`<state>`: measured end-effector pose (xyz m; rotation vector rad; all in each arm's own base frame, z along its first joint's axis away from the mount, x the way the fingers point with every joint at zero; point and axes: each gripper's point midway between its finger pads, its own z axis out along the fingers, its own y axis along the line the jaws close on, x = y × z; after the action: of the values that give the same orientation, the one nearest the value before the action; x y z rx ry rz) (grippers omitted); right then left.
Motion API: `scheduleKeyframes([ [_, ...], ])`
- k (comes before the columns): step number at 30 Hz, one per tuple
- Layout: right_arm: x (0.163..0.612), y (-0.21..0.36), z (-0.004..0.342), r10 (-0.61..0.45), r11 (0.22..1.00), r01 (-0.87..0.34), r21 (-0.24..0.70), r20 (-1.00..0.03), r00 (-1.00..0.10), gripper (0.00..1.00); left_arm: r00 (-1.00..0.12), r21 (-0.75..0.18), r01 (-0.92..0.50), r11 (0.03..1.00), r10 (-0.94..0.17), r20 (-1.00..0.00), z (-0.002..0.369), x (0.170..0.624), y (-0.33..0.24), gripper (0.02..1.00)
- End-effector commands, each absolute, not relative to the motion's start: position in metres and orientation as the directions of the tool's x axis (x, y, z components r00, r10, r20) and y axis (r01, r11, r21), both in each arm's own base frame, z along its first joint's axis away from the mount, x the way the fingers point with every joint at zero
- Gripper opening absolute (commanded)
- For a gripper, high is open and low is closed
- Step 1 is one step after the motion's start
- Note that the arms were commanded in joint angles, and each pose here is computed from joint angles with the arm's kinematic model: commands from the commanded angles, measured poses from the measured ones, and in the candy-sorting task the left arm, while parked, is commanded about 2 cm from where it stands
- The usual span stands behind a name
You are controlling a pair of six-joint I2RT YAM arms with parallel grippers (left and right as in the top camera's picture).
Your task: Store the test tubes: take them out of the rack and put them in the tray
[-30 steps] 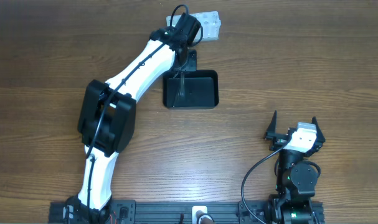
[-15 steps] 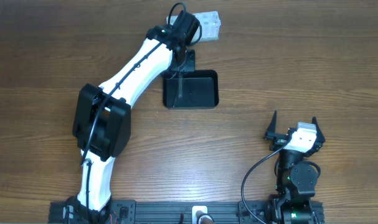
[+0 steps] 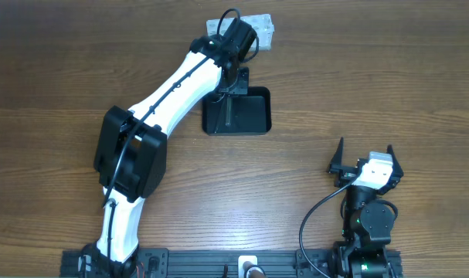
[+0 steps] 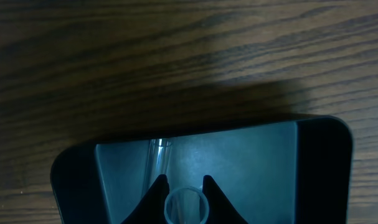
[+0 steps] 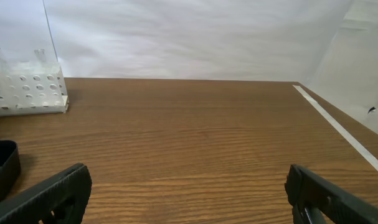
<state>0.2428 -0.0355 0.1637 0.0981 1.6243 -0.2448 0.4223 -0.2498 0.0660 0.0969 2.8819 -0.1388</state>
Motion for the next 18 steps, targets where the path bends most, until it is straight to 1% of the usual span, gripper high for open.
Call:
scheduleKeyframes([
  [1,0.242,-0.039,0.162,-0.085,0.968,0.229,-0.1,-0.994,-0.074,0.993,-0.972,-0.082,0.021,0.996,0.001,-0.236,0.063,0.412,-0.241,0.075],
  [4,0.242,-0.039,0.162,-0.085,0.968,0.229,-0.1,-0.994,-0.074,0.991,-0.973,-0.078,0.017,0.997,-0.001,-0.229,0.058,0.41,-0.24,0.075],
  [7,0.242,-0.039,0.162,-0.085,0.968,0.229,-0.1,-0.994,-0.074,0.991,-0.973,-0.079,0.018,0.997,-0.001,-0.231,0.057,0.411,-0.24,0.108],
  [9,0.242,-0.039,0.162,-0.085,0.968,0.229,-0.1,-0.994,-0.074,0.991,-0.973,-0.079,0.018,0.997,-0.001,-0.231,0.057,0.411,-0.24,0.15],
  [10,0.242,-0.039,0.162,-0.085,0.968,0.229,-0.1,-0.994,-0.074,0.991,-0.973,-0.079,0.018,0.997,-0.001,-0.231,0.057,0.41,-0.24,0.246],
  [11,0.242,-0.039,0.162,-0.085,0.968,0.229,-0.1,-0.994,-0.074,0.991,-0.973,-0.078,0.018,0.997,-0.001,-0.23,0.057,0.41,-0.24,0.299],
  [12,0.242,-0.039,0.162,-0.085,0.968,0.229,-0.1,-0.994,-0.074,0.991,-0.974,-0.077,0.018,0.997,0.0,-0.228,0.056,0.41,-0.239,0.321],
  [15,0.242,-0.039,0.162,-0.085,0.968,0.229,-0.1,-0.994,-0.074,0.993,-0.973,-0.074,0.017,0.997,-0.001,-0.231,0.057,0.41,-0.239,0.343],
  [18,0.242,-0.039,0.162,-0.085,0.968,0.229,-0.1,-0.994,-0.074,0.991,-0.963,-0.073,0.015,0.997,-0.005,-0.268,0.07,0.414,-0.237,0.424],
])
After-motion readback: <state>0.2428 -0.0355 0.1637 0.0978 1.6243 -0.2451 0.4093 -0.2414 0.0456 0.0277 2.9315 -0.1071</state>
